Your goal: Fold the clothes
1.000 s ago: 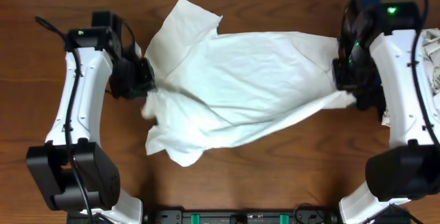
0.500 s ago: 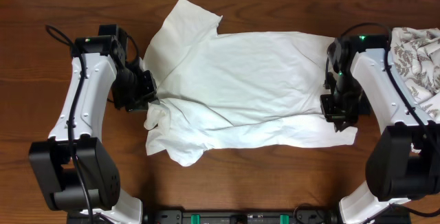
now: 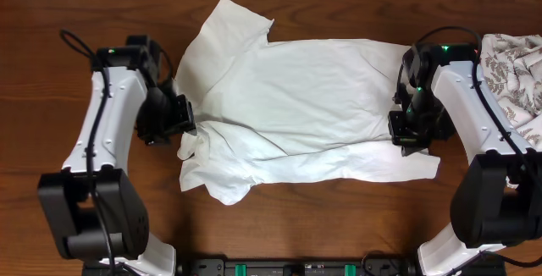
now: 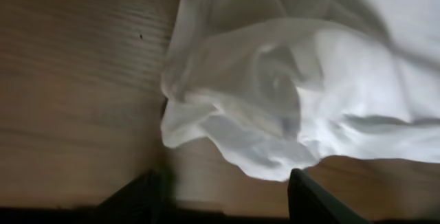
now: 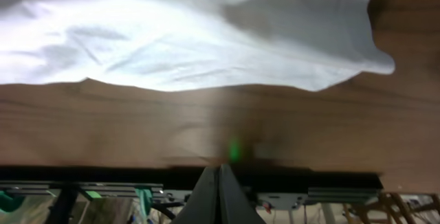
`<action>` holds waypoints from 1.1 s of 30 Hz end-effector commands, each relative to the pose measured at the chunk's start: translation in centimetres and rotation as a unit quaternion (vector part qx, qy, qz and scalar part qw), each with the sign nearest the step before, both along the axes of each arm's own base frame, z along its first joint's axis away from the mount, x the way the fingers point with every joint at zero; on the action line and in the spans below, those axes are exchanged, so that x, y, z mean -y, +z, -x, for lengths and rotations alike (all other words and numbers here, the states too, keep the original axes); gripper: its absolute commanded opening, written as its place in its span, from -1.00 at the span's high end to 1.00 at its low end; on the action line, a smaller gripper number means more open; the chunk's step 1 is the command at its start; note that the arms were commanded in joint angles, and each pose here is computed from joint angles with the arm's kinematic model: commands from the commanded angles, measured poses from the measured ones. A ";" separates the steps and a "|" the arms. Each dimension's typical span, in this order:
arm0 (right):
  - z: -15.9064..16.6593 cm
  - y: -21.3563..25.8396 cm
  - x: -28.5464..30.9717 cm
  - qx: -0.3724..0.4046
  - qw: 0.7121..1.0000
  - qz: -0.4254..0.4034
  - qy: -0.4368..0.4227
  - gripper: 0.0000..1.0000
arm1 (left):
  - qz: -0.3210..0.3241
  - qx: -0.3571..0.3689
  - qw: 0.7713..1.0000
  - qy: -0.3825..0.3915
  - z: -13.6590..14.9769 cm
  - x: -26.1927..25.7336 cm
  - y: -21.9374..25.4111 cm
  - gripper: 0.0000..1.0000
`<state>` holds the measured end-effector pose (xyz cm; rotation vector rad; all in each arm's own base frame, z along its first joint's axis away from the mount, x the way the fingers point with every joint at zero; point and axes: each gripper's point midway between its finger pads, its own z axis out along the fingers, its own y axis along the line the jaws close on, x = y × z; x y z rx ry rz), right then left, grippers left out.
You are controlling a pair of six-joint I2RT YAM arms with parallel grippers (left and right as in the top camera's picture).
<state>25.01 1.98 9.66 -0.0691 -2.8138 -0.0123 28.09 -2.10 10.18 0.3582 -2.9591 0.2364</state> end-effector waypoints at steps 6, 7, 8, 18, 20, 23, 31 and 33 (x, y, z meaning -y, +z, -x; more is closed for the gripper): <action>-0.6 -0.2 -0.4 0.013 1.000 -0.011 -0.009 0.97 | -0.078 0.004 0.988 -0.131 1.6 2.2 -4.6 -0.22; -0.7 -0.3 -0.4 0.014 1.000 -0.011 -0.009 0.97 | -0.089 0.012 0.986 -0.139 1.4 2.4 -4.8 -0.22; -0.7 -0.3 -0.4 0.015 1.000 -0.011 -0.009 0.97 | -0.096 0.020 0.984 -0.148 1.2 2.6 -5.1 -0.22; -1.1 -0.4 -0.4 0.023 1.000 -0.012 -0.005 0.97 | -0.152 0.047 0.977 -0.141 0.0 2.1 -5.3 -0.18; -1.2 -0.4 -0.4 0.025 1.000 -0.012 -0.005 0.97 | -0.130 0.044 0.981 -0.140 0.2 2.8 -5.4 0.06; -1.2 -0.4 -0.4 0.026 1.000 -0.012 -0.005 0.97 | -0.108 0.042 0.984 -0.138 0.4 3.6 -5.5 0.33; -1.2 -0.4 -0.4 0.026 1.000 -0.012 -0.005 0.97 | -0.101 0.039 0.985 -0.137 0.6 3.8 -5.8 0.17; -1.2 -0.4 -0.4 0.026 1.000 -0.012 -0.005 0.97 | -0.102 0.037 0.985 -0.137 0.9 3.7 -6.2 0.14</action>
